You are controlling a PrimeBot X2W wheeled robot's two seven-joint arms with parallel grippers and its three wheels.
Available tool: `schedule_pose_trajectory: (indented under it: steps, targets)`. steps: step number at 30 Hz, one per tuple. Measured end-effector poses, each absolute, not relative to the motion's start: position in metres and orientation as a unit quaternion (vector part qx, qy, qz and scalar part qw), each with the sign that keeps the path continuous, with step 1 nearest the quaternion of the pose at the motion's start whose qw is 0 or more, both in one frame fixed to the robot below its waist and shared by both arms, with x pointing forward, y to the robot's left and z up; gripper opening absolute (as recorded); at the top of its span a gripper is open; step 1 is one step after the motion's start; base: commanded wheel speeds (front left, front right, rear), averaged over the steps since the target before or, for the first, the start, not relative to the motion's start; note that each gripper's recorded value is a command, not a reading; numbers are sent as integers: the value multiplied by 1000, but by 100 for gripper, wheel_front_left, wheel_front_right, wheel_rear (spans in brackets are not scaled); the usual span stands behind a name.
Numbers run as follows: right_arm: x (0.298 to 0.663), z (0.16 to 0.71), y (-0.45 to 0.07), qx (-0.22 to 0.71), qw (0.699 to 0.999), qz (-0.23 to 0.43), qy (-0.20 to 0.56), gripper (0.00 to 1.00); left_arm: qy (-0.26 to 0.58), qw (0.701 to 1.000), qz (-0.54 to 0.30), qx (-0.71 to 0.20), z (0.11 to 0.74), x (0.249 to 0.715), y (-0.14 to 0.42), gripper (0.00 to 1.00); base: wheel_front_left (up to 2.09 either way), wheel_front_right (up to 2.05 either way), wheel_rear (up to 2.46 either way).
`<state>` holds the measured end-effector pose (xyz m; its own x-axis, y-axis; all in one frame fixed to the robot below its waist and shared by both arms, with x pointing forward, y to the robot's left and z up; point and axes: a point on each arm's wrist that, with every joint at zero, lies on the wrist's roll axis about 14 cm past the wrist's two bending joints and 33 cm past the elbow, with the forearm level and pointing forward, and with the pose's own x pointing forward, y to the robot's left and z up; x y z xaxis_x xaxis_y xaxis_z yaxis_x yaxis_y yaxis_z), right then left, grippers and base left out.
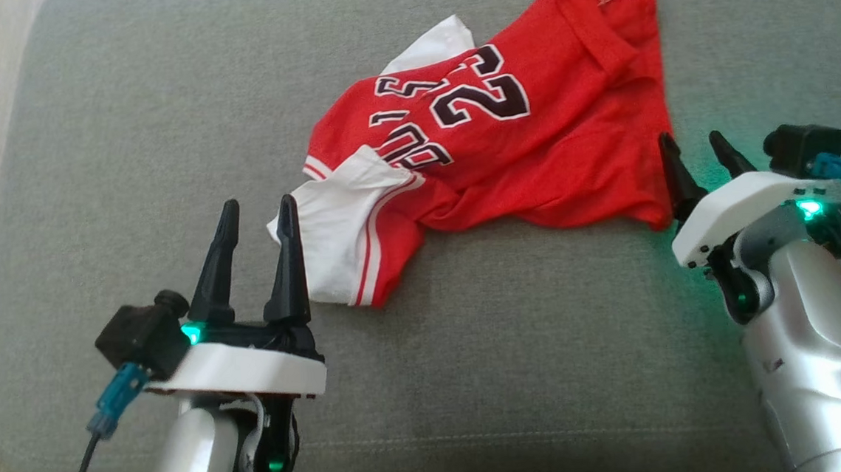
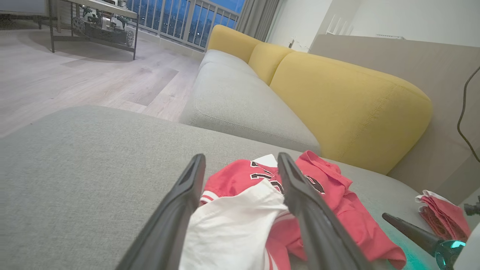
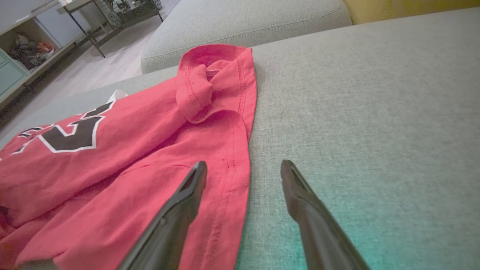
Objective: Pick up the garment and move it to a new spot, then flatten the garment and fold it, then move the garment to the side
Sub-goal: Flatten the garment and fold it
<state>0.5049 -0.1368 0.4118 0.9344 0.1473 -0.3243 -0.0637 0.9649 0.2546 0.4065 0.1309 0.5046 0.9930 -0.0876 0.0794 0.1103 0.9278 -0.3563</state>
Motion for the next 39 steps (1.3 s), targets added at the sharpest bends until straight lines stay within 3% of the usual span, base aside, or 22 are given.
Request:
schedule_pose_trajectory:
  steps: [20,21,23,31,39]
  targets:
    - [508,386,-131,88,969,59,223,100,-30,983,-36,-179,502,407,141,100,0,0,0]
    - [508,385,-130,88,969,60,223,57,-29,983,-35,-179,502,407,141,100,0,0,0]
    - [510,386,-129,87,969,61,223,0,-29,983,-35,-179,502,407,142,100,0,0,0]
    - [512,392,-130,73,974,64,205,0,-32,983,-35,-178,504,408,142,100,0,0,0]
    - [521,441,-135,72,987,62,128,0,-50,982,-36,-178,517,405,142,100,0,0,0]
